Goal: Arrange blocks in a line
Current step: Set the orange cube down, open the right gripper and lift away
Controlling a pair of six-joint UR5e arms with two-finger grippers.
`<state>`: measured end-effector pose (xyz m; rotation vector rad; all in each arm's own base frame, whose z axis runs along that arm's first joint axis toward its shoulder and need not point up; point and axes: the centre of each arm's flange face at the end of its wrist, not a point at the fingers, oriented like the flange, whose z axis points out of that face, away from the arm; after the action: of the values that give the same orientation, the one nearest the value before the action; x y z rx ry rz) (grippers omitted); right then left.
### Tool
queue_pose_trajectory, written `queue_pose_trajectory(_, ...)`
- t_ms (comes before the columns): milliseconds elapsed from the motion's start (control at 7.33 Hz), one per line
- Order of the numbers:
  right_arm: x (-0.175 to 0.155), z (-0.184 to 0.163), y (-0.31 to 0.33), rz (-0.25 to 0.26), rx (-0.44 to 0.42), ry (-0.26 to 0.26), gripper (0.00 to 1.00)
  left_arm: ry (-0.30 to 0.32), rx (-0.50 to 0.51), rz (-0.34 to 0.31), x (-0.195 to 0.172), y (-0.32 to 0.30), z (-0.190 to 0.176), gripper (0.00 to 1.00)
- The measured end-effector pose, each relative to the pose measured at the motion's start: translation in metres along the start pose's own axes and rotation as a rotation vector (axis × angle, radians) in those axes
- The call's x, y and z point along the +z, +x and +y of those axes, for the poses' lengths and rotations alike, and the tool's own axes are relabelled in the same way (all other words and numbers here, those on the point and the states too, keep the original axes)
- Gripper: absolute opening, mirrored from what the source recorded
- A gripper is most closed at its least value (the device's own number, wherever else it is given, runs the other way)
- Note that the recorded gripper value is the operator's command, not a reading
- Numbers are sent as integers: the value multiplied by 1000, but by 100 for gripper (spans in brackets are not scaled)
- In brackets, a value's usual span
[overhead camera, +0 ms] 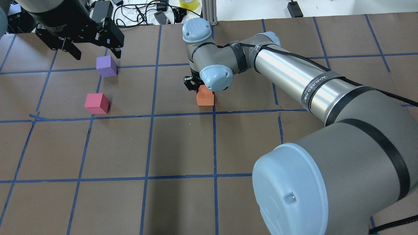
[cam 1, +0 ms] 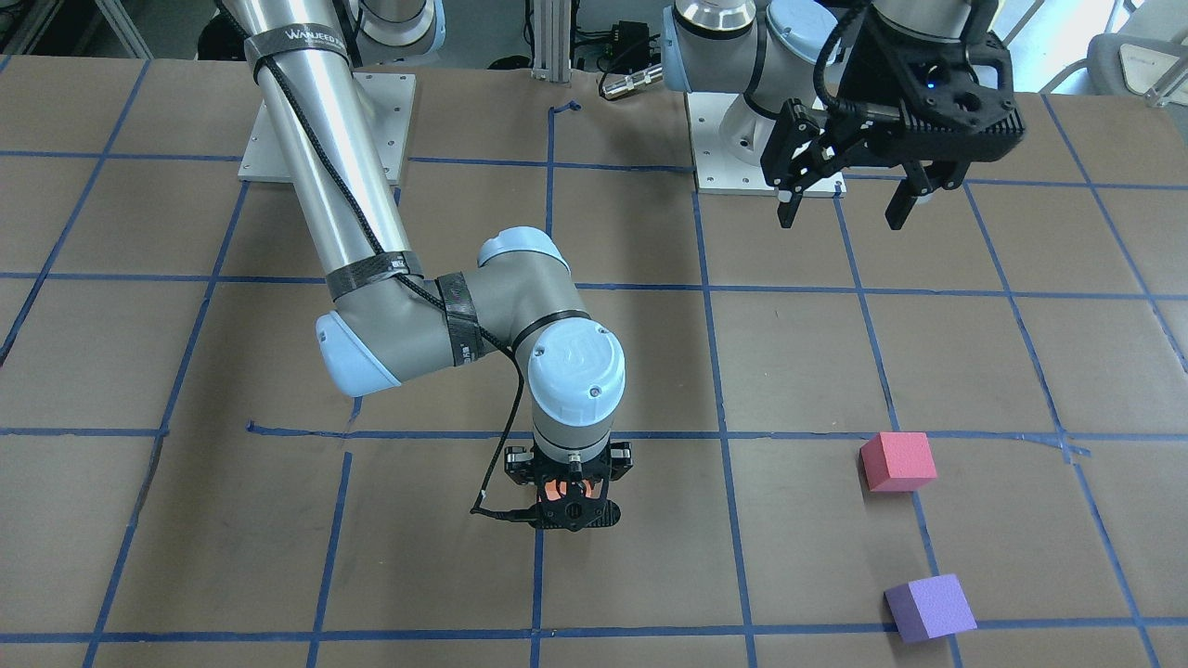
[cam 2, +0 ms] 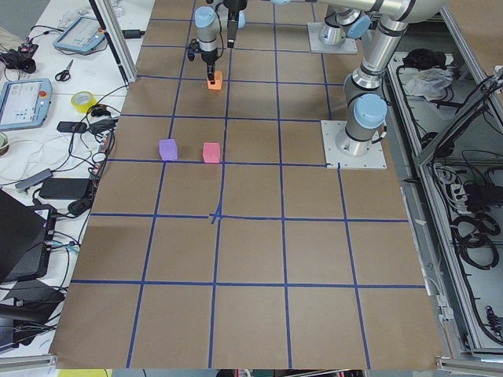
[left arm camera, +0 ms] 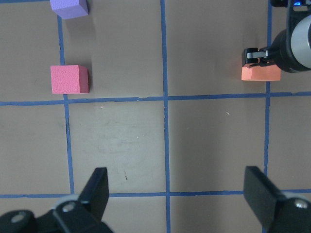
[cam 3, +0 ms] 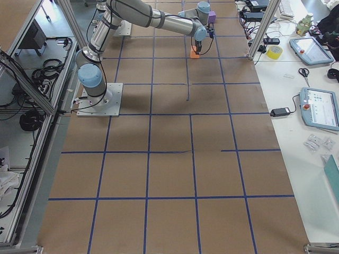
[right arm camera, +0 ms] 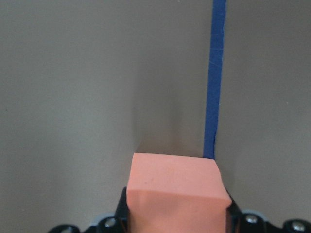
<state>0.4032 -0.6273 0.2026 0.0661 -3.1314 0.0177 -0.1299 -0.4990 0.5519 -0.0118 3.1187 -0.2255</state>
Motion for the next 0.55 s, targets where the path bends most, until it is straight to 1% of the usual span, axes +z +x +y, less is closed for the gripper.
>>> queue_pose_trajectory(136,0,0,0,-2,0,3,50,5,-5,2,2,-2,-3,100)
queue_pose_trajectory(273,0,0,-1,-3,0,4,55,7,-6,4,3,-3,-4,100)
queue_pose_trajectory(409,0,0,-1,-3,2,5,83,9,-5,4,3,-3,-4,100)
queue_pose_trajectory(545,0,0,-1,-3,1,5,100,10,-6,4,2,-3,-3,100)
